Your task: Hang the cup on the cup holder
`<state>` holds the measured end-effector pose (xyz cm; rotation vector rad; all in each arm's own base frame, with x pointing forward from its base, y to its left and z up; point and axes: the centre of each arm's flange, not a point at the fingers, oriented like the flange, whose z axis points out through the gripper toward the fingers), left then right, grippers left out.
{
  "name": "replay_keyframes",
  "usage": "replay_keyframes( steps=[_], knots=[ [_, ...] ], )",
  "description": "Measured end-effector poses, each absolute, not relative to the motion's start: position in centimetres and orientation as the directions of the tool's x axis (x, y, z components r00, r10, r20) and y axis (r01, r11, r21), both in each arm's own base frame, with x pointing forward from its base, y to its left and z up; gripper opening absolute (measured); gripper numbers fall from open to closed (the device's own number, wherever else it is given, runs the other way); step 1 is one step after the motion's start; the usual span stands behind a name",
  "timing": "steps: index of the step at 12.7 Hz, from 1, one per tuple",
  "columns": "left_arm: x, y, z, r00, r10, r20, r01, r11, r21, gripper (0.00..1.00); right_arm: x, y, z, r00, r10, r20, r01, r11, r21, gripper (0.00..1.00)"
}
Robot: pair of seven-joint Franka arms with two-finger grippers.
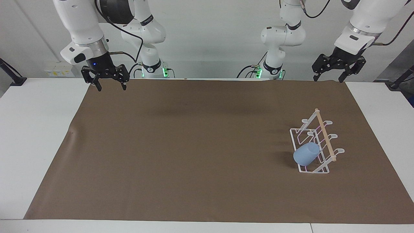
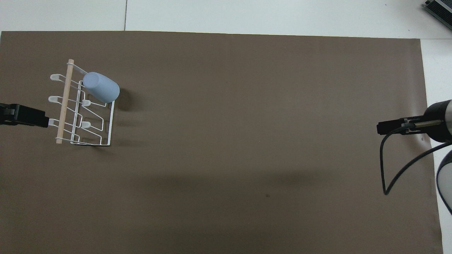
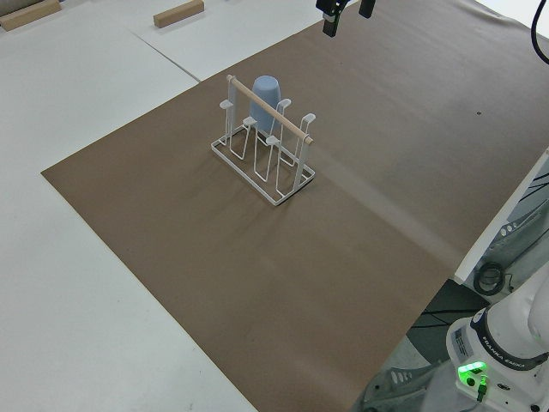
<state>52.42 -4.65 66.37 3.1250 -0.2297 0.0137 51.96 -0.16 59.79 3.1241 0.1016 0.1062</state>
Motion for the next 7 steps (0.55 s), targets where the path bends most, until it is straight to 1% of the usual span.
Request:
replay_keyframes(
  steps=[3, 7],
  knots=[
    [52.54, -4.69, 66.26, 0.980, -0.198, 0.010, -0.198, -0.980, 0.008, 1.00, 51.96, -0.16, 59.79, 0.996, 0.065, 0.067, 0.064, -0.998, 0.016, 1.00],
    [52.79, -4.80, 65.89, 0.979, -0.205, 0.006, -0.205, -0.979, 0.016, 1.00, 51.96, -0.16, 59.79, 0.996, 0.065, 0.067, 0.064, -0.998, 0.016, 1.00]
  ],
)
